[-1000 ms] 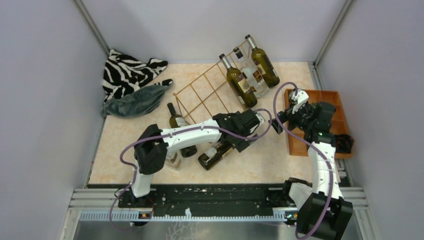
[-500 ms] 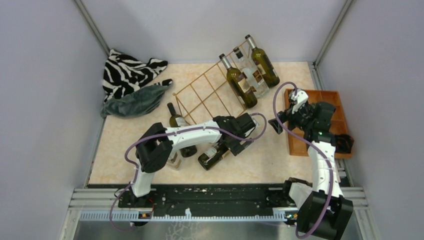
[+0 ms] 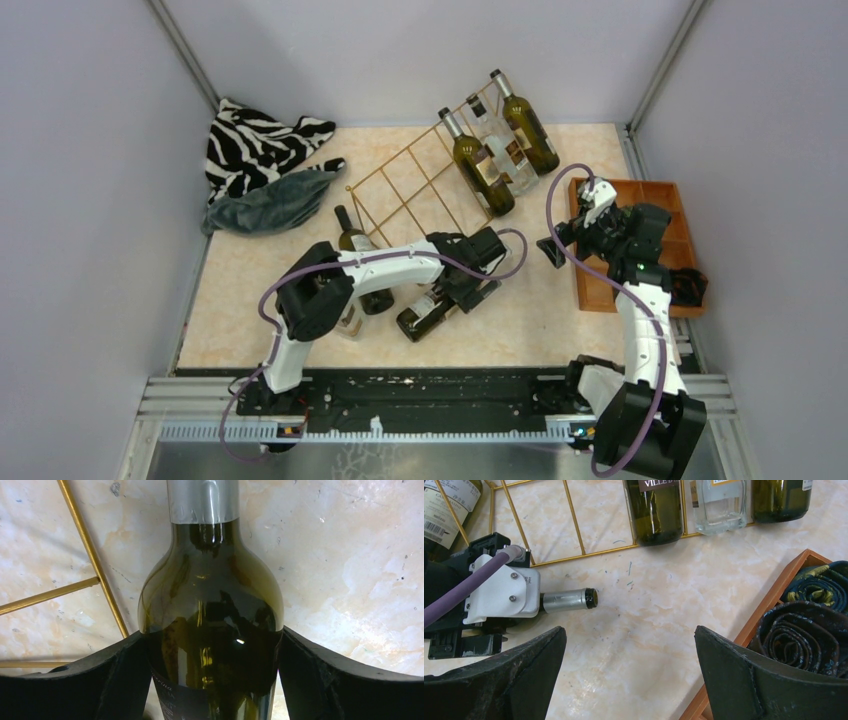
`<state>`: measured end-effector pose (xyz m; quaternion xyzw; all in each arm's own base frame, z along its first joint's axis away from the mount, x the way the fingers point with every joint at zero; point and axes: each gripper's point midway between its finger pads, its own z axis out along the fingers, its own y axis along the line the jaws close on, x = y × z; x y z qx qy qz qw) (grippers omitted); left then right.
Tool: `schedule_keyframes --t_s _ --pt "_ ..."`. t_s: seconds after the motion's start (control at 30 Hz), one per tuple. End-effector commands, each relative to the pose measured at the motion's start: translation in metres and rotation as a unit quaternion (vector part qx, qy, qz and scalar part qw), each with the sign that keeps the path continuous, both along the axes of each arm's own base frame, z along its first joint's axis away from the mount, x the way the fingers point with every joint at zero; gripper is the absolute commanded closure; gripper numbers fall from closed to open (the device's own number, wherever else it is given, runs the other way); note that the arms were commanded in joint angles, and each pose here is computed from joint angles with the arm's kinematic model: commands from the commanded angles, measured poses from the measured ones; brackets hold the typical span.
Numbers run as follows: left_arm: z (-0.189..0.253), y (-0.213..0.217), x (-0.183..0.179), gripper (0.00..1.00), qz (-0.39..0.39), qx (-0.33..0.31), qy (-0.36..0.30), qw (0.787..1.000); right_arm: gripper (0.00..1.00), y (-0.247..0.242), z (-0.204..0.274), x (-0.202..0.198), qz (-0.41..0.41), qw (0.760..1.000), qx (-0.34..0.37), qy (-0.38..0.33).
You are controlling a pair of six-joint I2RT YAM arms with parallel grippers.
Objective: Put the wine bottle on the wine rack
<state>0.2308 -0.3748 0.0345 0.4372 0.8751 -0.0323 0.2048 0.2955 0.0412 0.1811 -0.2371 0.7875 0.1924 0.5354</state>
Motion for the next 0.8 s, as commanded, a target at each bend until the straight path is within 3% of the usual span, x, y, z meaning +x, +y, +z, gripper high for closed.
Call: schedule_keyframes --t_s 0.0,0.07,0.13,0.17,0.27,0.33,0.77 --pt "-0.005 -0.002 -0.007 0.13 0.0 -0.009 0.017 1.0 0.02 -0.003 0.015 0.006 0.005 0.999 -0.009 -0.032" --pt "-0.005 -0.004 -0.007 0.19 -0.003 -0.014 0.017 1.0 0.02 -0.003 0.015 0.006 0.006 0.999 -0.009 -0.032" --pt "-0.005 -0.006 -0.007 0.31 -0.008 -0.016 0.019 1.0 0.02 -0.002 0.016 0.006 0.006 0.999 -0.009 -0.033" --pt "-0.005 -0.007 -0.007 0.41 -0.01 -0.018 0.02 1.0 0.02 -0.003 0.016 0.006 0.006 0.999 -0.009 -0.033" --pt "0.004 -0.012 -0.006 0.83 -0.01 -0.029 0.018 0.999 0.01 -0.002 0.016 0.005 0.007 0.999 -0.008 -0.034" --pt "0.017 -0.018 -0.006 0.97 -0.014 -0.049 0.014 0.999 0.02 -0.002 0.017 0.005 0.008 0.999 -0.008 -0.034" --pt "0.105 -0.056 -0.005 1.0 -0.014 -0.238 -0.022 0.971 0.01 0.003 0.022 0.003 0.015 0.999 0.011 -0.029"
